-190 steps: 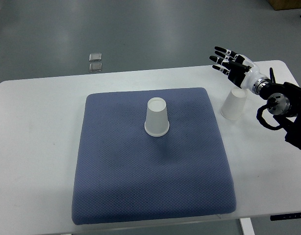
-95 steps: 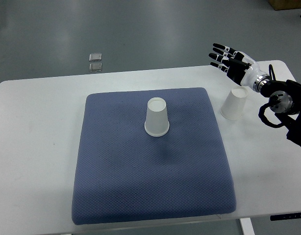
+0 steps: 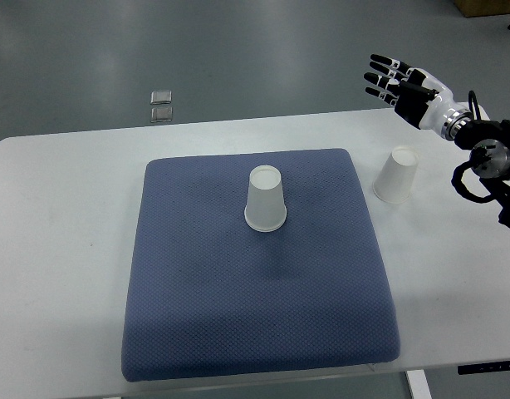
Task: Stack paper cups
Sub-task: 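Lower the right hand toward the white paper cup beside the pad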
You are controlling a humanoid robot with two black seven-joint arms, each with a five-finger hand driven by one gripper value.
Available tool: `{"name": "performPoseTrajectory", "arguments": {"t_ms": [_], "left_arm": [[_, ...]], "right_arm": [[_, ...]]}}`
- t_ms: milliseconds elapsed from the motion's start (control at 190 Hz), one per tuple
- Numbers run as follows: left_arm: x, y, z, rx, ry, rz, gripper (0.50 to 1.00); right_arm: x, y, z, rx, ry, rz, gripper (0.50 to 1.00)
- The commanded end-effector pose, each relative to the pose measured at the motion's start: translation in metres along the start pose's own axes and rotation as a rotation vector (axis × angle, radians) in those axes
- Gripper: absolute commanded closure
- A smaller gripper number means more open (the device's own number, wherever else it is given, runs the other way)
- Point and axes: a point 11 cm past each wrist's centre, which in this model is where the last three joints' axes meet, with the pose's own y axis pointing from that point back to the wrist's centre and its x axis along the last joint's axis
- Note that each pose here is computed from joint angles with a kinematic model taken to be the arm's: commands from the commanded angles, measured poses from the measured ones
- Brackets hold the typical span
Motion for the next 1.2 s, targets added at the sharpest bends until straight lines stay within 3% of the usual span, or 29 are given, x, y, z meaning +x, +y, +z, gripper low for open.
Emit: {"name": "performPoseTrajectory", "arguments": {"t_ms": [0,583,1192], "left_arm": [[0.000,0.000,0.000,-0.001,0.000,0.000,0.500],[0.000,0.000,-0.001,0.001,0.000,0.000,0.500],[0.000,0.000,-0.001,0.001,0.000,0.000,0.500]], "right_arm": [[0.000,0.001,0.001,-0.003,0.003,-0.010,0.576],[0.007,0.015,0.013,-0.252,0.643,-0.179,0.577],[0.019,0.020,-0.003,-0.382,1.126,-0.242,0.581]]}}
